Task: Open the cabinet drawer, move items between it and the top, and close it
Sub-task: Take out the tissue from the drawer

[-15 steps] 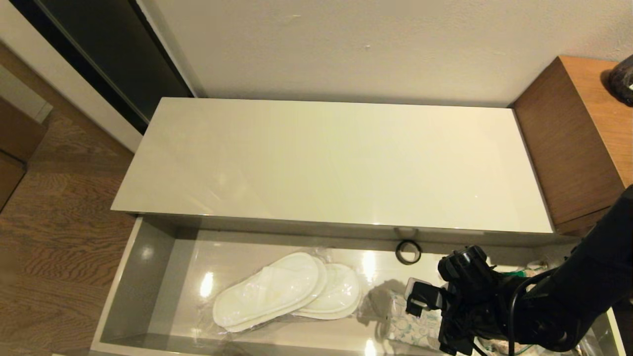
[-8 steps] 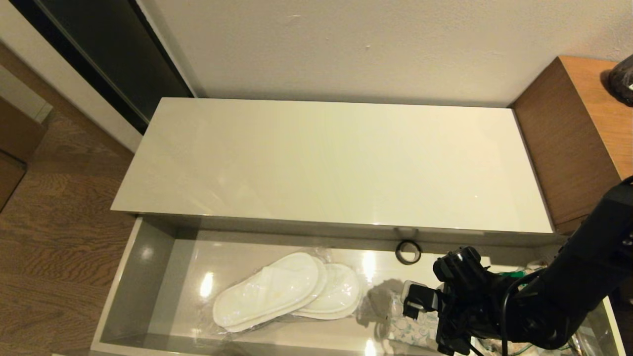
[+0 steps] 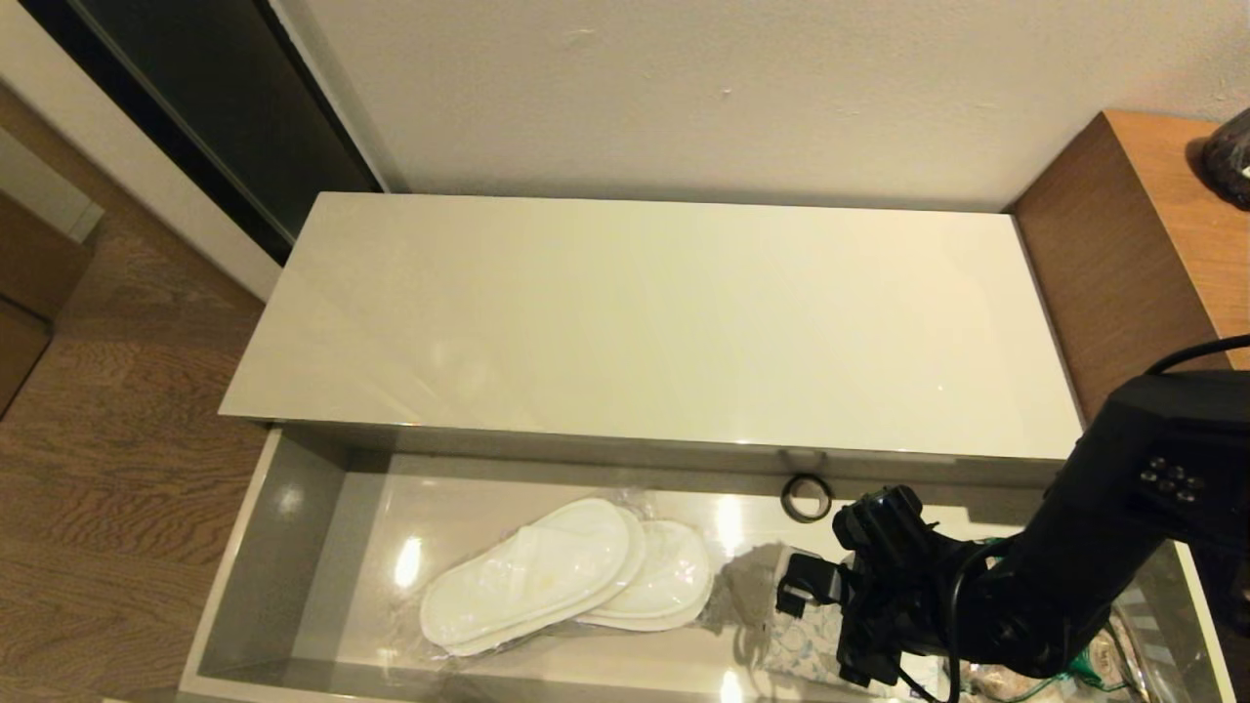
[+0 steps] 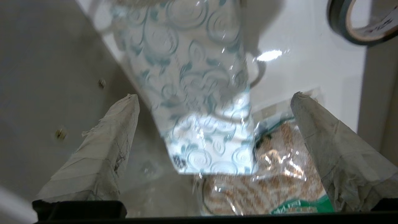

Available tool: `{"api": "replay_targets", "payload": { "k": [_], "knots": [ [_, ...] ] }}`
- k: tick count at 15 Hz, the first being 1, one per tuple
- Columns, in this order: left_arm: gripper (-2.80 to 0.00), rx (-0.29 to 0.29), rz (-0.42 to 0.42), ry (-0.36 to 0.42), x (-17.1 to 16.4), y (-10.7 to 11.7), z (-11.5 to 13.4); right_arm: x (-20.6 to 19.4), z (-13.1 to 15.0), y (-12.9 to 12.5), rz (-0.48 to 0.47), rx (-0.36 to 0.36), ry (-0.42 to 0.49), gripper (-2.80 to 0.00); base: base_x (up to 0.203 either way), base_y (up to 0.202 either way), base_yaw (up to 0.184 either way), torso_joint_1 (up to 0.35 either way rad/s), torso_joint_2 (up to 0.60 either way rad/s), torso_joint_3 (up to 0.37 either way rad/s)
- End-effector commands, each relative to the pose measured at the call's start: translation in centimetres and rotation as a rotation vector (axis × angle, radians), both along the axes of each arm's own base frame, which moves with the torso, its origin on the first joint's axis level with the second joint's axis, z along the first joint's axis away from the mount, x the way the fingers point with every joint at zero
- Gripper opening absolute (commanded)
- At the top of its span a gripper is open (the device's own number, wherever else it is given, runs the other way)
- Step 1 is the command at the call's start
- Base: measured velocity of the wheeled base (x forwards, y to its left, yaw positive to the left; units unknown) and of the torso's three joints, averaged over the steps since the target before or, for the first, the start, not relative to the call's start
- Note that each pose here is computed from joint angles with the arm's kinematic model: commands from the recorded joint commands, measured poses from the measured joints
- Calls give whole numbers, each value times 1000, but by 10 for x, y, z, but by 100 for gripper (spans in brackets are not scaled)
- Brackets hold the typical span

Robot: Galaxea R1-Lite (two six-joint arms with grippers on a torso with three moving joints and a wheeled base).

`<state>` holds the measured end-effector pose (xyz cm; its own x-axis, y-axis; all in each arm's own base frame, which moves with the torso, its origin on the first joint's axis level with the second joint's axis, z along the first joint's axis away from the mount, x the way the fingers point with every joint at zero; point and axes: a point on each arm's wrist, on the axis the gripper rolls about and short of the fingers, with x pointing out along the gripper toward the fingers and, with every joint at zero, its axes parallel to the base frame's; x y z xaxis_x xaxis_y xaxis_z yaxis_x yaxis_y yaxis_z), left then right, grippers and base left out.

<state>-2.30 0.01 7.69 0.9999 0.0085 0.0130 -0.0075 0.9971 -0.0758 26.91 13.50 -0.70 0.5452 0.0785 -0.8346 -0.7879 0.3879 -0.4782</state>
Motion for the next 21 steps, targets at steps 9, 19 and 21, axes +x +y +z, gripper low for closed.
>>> {"api": "replay_targets", "payload": {
  "k": [9, 19, 21],
  "knots": [
    [-280, -1, 1, 1, 0, 0, 0, 14, -24, 8, 3, 1, 9, 0, 0, 0, 0, 0, 0, 0],
    [-280, -1, -1, 1, 0, 0, 0, 23, -39, 11, -1, -3, 26, 0, 0, 0, 0, 0, 0, 0],
    [-280, -1, 1, 1, 0, 0, 0, 24, -41, 12, 1, -5, 29, 0, 0, 0, 0, 0, 0, 0]
  ]
}}
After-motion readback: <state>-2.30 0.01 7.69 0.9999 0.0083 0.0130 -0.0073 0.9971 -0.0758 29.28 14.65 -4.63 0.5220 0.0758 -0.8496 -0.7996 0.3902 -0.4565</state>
